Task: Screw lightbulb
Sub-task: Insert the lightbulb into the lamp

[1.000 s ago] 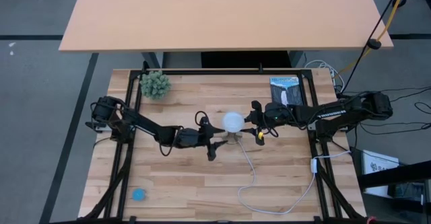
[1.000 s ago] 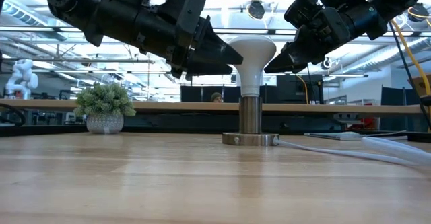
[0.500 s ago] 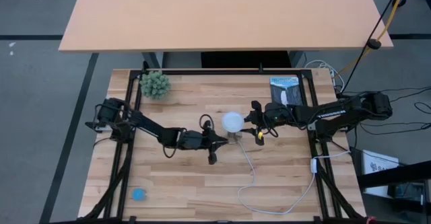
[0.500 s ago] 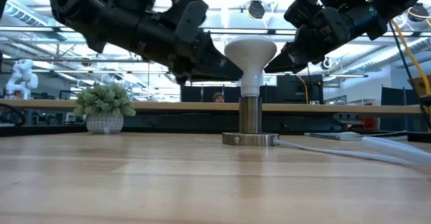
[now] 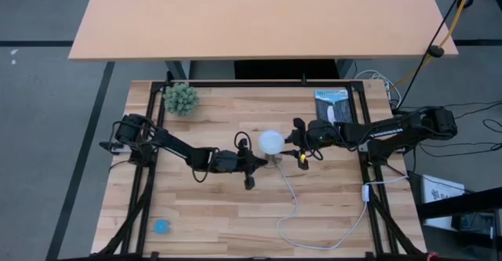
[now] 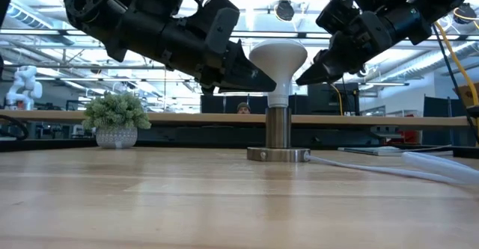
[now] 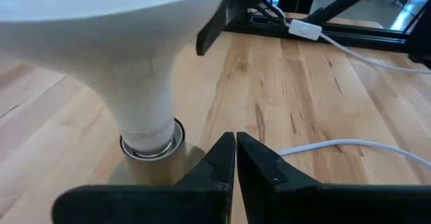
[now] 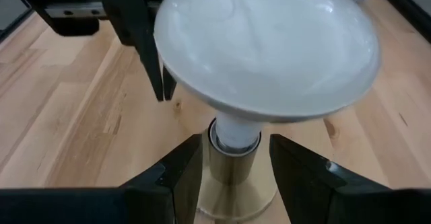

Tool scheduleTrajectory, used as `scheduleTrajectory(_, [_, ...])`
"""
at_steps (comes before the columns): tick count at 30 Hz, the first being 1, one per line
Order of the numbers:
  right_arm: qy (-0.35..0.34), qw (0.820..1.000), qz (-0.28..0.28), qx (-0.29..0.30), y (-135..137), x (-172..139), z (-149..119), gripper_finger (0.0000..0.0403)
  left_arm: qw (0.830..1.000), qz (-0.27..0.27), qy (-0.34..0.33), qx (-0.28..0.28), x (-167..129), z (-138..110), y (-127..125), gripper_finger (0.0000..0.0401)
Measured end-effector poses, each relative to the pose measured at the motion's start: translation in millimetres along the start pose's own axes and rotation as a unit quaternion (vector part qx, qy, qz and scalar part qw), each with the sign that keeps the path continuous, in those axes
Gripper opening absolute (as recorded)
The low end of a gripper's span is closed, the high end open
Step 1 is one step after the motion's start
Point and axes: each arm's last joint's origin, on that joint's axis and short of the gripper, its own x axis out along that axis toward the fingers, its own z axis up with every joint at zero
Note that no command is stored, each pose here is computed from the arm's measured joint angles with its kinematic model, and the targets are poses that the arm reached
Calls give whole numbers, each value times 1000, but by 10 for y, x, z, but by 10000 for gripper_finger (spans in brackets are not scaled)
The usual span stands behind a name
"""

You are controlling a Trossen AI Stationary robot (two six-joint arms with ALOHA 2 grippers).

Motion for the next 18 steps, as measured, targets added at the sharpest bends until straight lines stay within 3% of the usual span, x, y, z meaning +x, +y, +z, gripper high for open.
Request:
scheduleTrajectory(5, [25, 1000, -7, 17, -2, -1, -48, 167, 1000, 0, 1, 0, 0, -2, 2, 19])
scheduleTrajectory(13, [144, 980, -101, 90, -38, -48, -289, 161, 1000, 0, 4, 1, -2, -10, -2, 19])
scheduleTrajectory(18, [194, 973, -73, 103, 17, -78, -504, 90, 1000, 0, 4, 1, -2, -10, -2, 19])
